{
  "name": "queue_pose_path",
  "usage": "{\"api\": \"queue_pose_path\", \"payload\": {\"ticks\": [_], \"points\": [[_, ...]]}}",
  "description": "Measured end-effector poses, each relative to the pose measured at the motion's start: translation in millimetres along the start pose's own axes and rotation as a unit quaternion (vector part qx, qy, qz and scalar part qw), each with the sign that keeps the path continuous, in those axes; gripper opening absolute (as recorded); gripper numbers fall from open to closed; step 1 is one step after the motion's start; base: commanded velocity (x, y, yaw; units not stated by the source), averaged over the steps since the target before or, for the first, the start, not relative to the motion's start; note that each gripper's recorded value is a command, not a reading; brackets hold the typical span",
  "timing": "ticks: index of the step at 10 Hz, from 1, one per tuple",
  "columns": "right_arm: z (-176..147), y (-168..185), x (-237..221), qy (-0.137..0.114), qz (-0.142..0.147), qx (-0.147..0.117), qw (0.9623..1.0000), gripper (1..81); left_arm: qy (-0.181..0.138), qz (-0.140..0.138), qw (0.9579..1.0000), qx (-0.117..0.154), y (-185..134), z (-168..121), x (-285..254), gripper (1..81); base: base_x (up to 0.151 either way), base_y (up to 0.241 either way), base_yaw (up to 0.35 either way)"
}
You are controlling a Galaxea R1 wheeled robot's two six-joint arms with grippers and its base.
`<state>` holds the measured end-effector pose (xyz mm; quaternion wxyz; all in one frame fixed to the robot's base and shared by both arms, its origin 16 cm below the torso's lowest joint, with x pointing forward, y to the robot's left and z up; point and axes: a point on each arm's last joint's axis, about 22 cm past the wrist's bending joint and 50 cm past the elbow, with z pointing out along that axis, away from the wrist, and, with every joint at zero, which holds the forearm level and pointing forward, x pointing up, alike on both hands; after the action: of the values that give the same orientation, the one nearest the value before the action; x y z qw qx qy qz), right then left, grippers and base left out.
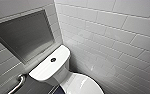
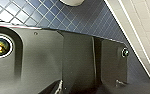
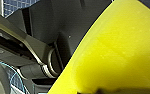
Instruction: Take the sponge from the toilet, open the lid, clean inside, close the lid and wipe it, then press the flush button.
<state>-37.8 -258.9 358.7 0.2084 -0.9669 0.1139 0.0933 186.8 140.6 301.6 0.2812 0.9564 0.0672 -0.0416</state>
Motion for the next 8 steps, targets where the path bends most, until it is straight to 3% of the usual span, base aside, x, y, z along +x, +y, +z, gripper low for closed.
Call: {"api": "queue_pose_path", "payload": {"ticks": [8], "points": [[-0.8, -0.8, -5.0, -0.002, -0.01, 0.003, 0.9999, 1.0, -0.005, -0.003, 1.0, 0.0, 0.4, -0.2, -10.4, 81.1, -0.118, 0.0, 0.0]]}}
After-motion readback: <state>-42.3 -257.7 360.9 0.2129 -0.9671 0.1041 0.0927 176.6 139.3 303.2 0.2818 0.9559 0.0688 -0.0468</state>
